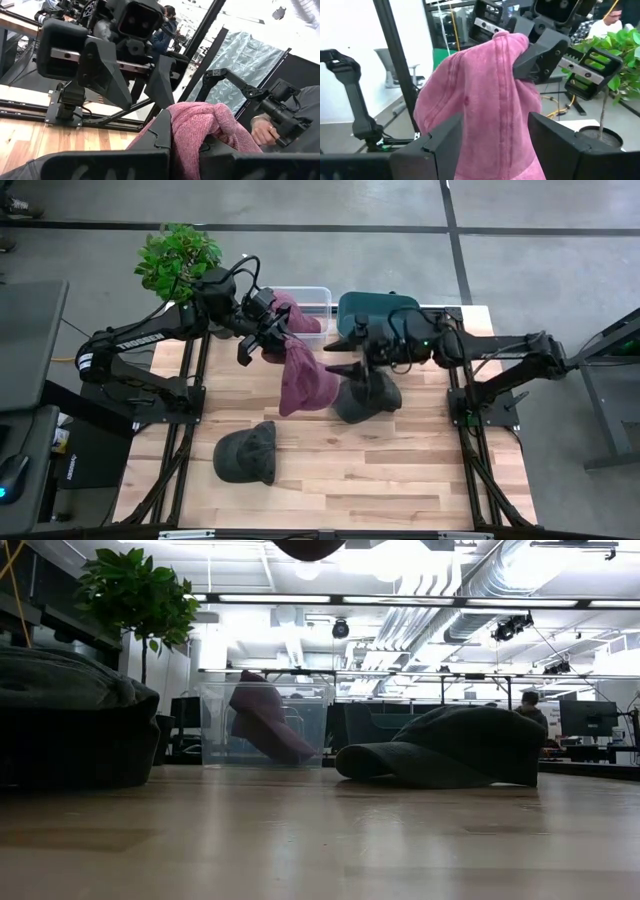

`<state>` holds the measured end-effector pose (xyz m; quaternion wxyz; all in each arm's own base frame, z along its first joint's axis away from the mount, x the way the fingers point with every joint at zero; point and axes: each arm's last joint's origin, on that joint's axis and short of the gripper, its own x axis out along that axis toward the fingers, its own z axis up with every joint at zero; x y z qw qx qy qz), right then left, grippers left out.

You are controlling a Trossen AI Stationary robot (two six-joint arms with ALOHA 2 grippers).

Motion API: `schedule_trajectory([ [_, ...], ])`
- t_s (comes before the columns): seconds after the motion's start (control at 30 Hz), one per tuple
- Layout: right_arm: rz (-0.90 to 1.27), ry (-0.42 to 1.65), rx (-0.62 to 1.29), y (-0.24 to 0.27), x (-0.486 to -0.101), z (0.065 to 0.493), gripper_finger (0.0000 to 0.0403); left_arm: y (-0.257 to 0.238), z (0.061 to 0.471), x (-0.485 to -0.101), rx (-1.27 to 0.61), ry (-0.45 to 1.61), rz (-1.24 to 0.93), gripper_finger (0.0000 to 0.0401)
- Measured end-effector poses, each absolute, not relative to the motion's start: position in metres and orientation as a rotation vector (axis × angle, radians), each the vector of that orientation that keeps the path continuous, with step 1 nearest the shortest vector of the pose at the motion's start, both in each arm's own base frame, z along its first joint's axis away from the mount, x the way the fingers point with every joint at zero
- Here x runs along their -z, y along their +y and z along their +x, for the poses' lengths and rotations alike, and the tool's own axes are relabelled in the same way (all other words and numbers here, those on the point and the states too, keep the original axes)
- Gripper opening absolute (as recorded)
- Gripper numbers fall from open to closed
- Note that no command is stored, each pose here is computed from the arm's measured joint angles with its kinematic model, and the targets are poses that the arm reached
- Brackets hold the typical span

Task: Pick & Place hat
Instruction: Put the red cap into the transparent bin

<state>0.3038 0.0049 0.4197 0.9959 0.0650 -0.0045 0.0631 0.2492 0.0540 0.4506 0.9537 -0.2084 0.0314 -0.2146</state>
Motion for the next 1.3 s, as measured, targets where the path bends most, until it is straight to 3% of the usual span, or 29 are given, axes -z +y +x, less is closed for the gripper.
schedule_trajectory([
  [0.2,0.156,0.022,-0.146,-0.006,-0.411,0.313,0.023,0.054,0.249,-0.45,0.435,0.064,-0.424,0.0],
  [0.67,0.245,-0.022,-0.273,-0.013,-0.404,0.332,0.0309,0.054,0.25,-0.448,0.418,0.088,-0.442,0.0],
  [1.3,0.271,-0.039,-0.295,-0.016,-0.387,0.355,0.0307,0.058,0.262,-0.44,0.417,0.112,-0.452,0.0],
])
